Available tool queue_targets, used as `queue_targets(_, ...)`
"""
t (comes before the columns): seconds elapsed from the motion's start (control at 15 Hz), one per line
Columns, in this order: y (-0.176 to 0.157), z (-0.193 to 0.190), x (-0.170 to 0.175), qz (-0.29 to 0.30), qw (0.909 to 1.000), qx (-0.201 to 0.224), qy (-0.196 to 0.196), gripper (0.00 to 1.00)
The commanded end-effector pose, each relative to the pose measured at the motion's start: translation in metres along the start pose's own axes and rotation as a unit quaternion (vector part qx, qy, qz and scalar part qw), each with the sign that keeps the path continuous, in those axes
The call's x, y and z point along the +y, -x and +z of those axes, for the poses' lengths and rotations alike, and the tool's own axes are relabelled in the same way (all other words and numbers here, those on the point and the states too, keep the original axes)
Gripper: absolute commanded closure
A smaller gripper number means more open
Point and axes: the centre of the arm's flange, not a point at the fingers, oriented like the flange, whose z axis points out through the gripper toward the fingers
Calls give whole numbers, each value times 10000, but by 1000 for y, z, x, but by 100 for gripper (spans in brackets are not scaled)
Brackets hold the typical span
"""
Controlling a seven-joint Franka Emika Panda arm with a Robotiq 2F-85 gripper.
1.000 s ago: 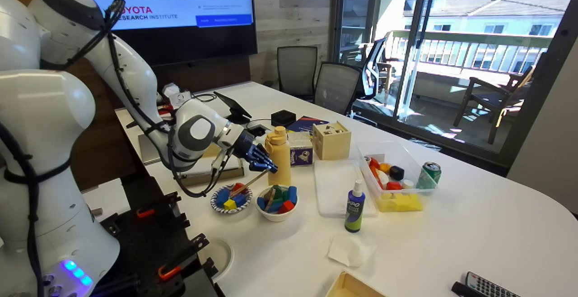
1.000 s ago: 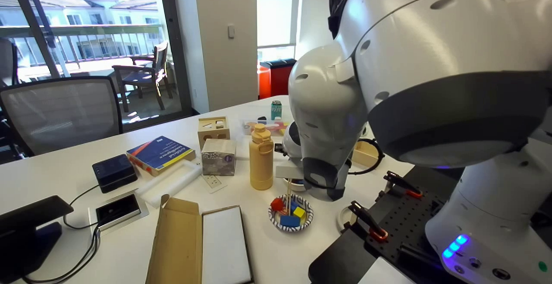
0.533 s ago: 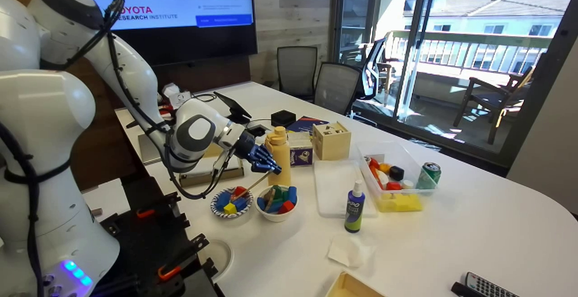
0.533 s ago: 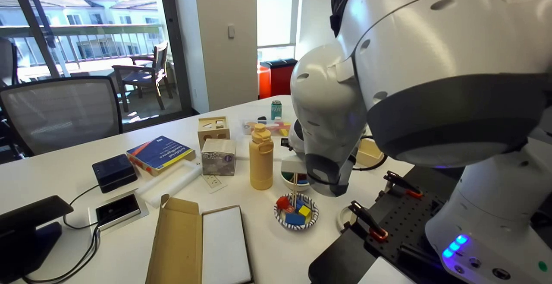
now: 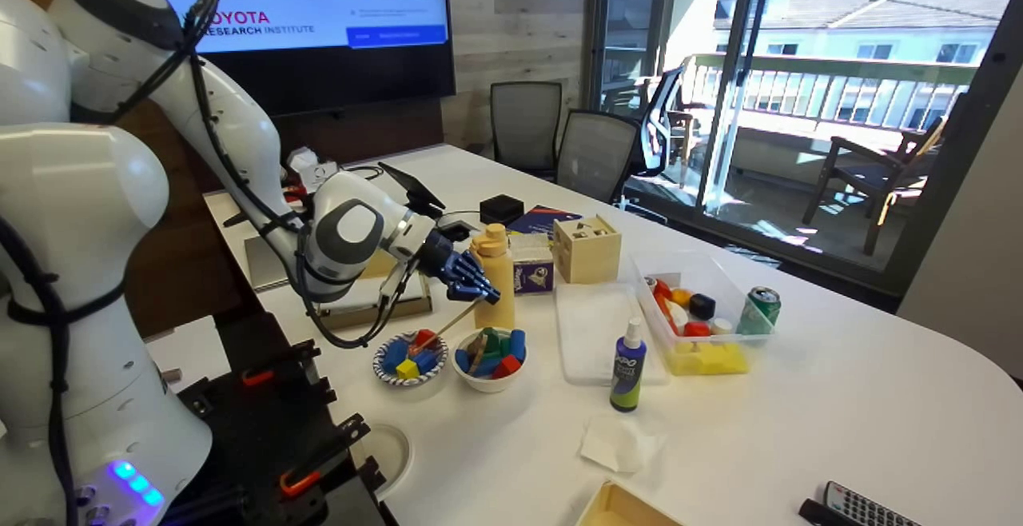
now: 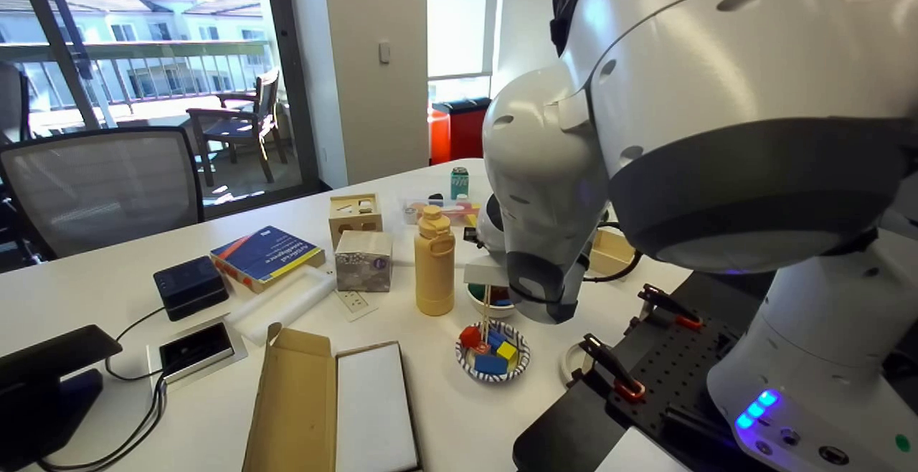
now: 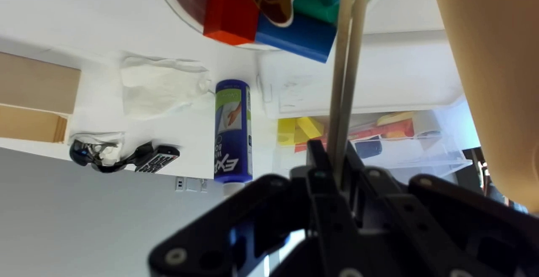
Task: Use the chopsticks to stir the contents of the plate with blue markings
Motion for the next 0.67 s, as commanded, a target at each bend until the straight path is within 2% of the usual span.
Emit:
queue_targets(0.0,-16,-1,33,40,9994,-329,-35,97)
queue_targets(0.33,-69,-19,49,45,9985,-531,92,97)
queue_targets(0.6,-132,-26,89,411,9977,-321,422,97)
